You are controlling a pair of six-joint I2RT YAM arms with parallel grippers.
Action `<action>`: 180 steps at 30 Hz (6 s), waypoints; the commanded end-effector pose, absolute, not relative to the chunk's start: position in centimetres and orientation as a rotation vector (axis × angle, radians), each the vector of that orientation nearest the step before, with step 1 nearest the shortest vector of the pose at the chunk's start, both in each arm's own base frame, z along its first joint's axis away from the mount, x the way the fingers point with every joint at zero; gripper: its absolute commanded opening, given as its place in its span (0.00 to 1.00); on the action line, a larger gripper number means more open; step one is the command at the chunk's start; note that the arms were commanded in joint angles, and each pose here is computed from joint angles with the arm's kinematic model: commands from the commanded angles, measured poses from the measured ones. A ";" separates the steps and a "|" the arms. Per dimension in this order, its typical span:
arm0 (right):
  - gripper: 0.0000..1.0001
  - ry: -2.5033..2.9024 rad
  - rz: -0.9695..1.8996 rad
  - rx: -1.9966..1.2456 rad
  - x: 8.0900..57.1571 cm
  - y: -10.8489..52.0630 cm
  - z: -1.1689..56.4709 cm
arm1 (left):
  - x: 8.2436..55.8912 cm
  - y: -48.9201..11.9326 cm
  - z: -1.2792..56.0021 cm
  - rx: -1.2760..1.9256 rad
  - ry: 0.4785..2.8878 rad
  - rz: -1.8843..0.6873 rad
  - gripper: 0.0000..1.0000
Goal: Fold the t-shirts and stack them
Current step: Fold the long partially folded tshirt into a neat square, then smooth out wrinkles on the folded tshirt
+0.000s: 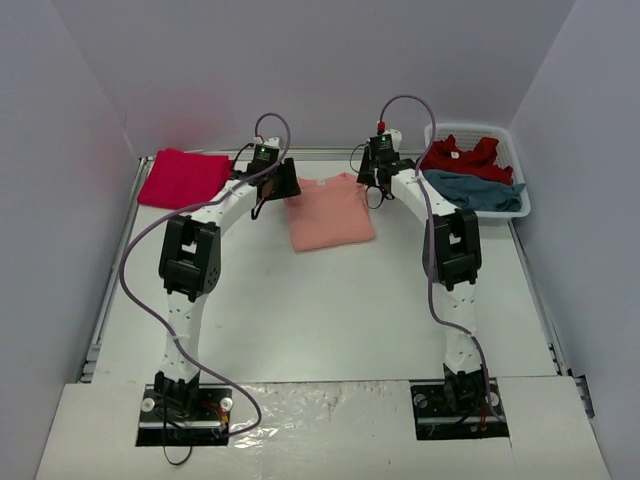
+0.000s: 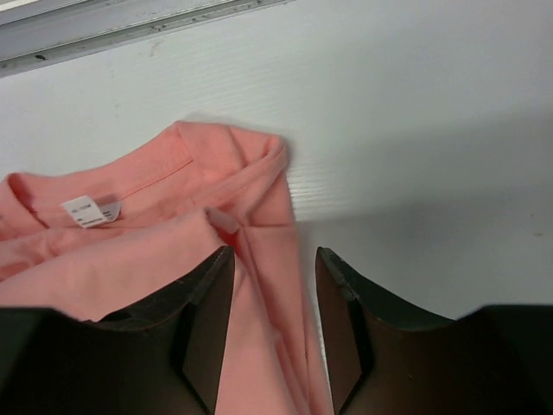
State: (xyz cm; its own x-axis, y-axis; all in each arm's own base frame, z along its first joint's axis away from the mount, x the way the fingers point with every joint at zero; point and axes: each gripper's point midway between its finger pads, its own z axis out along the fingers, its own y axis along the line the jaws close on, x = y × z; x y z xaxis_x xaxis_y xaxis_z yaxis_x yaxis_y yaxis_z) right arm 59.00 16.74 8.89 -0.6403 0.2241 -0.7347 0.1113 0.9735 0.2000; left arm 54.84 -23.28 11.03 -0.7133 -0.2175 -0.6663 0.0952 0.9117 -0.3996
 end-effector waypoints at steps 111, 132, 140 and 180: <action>0.35 2.167 0.413 0.144 62.6 18.6 9.2 | 56.7 -22.1 8.5 -0.037 2.294 -0.504 0.08; 0.32 2.225 0.500 0.108 62.0 20.0 6.1 | 56.8 -22.1 7.9 -0.036 2.306 -0.504 0.08; 0.21 2.247 0.501 0.105 61.7 20.0 4.9 | 56.7 -22.2 7.8 -0.036 2.310 -0.508 0.08; 0.00 2.255 0.510 0.062 61.2 20.2 5.0 | 56.7 -22.5 8.2 -0.038 2.302 -0.528 0.04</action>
